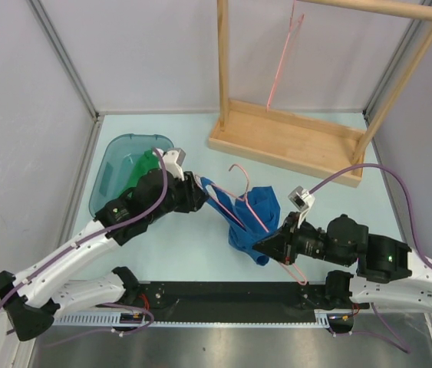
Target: Remove the tank top from the hanger
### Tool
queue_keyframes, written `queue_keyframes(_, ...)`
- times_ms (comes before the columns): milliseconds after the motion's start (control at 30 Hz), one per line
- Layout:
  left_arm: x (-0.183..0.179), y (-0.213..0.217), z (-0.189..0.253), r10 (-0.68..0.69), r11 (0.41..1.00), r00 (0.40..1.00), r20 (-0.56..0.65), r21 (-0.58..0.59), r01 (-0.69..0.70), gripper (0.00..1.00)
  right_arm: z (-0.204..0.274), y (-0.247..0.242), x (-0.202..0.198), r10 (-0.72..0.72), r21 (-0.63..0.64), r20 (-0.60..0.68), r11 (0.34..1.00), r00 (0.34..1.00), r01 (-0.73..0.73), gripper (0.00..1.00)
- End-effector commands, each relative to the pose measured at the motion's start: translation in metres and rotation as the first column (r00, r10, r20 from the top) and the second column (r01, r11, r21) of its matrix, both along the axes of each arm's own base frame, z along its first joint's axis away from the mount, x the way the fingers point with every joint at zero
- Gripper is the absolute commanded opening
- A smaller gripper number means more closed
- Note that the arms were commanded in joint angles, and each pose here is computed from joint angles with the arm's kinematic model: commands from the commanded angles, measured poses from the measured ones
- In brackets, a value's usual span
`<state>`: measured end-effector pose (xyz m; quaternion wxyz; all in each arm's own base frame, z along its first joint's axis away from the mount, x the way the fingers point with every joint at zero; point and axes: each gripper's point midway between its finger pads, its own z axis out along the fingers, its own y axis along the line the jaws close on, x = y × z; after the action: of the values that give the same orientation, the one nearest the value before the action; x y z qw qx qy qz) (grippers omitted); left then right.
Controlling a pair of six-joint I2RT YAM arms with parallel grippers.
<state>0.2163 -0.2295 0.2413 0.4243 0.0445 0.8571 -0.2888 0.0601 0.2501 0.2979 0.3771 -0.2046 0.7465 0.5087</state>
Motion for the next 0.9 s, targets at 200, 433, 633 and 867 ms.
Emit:
queue_keyframes(200,0.04,0.002,0.03,-0.02,1.0,0.997,0.079,-0.015,0.021,0.0,0.003,-0.009,-0.014,0.059,0.025,-0.005,0.998,0.998,-0.059,0.0)
queue_keyframes(433,0.069,0.044,0.002,0.129,0.987,0.992,-0.004,0.1,-0.128,0.0,0.011,-0.027,-0.021,0.07,0.089,0.008,0.994,0.998,-0.07,0.0)
queue_keyframes(633,0.067,0.046,-0.027,0.134,0.987,0.989,-0.061,0.094,-0.128,0.0,0.034,-0.036,-0.026,0.092,0.177,0.1,0.978,0.991,-0.109,0.0)
queue_keyframes(867,0.034,0.013,-0.041,-0.06,0.996,0.99,-0.126,-0.077,0.05,0.0,0.038,-0.021,0.017,-0.119,0.184,0.127,0.978,0.985,0.094,0.0)
